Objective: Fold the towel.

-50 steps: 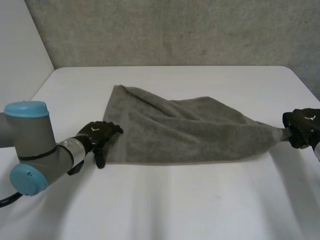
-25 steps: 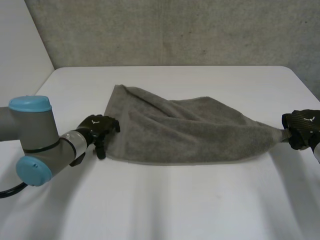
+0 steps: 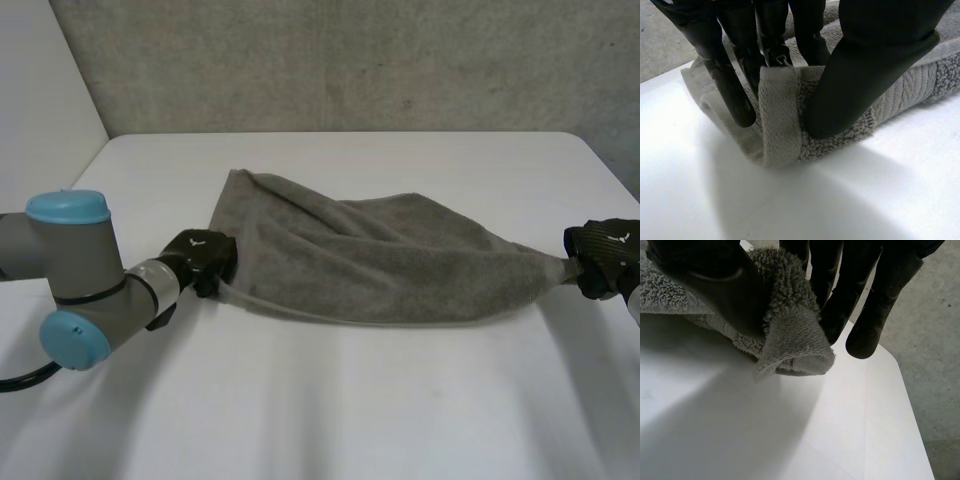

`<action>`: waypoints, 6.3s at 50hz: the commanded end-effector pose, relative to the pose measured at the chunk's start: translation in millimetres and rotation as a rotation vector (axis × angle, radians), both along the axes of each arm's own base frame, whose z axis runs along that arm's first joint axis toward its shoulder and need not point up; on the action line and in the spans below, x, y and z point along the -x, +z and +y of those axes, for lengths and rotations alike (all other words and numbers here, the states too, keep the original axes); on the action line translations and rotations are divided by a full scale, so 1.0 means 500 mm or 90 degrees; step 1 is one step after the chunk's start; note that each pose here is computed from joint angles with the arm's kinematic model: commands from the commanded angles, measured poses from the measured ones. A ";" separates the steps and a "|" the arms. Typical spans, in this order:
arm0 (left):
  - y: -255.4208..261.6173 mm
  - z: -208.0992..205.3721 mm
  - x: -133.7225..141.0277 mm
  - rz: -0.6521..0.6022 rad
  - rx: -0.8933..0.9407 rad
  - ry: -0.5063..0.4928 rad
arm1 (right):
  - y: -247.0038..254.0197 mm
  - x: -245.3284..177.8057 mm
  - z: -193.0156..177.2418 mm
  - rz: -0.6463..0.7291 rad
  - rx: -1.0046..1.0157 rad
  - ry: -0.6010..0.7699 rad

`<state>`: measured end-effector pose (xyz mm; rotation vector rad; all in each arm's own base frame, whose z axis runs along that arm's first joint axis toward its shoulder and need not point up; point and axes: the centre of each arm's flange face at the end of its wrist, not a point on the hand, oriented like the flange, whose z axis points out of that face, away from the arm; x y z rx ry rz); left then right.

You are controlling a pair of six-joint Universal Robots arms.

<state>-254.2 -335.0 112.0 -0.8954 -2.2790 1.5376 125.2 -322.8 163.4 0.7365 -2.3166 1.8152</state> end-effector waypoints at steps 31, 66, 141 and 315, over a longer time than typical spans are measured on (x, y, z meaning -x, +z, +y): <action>0.465 0.113 -0.102 0.175 0.321 0.085 | 0.357 -0.044 0.061 0.001 -0.071 0.108; 0.650 -0.090 -0.088 0.423 0.637 0.154 | 0.515 -0.225 -0.070 -0.053 0.586 0.063; 0.197 0.017 -0.182 0.105 0.221 0.176 | 0.011 -0.165 0.084 0.098 -0.053 0.147; 0.110 -0.078 -0.120 0.017 0.080 0.127 | 0.058 -0.130 -0.007 -0.059 -0.120 0.056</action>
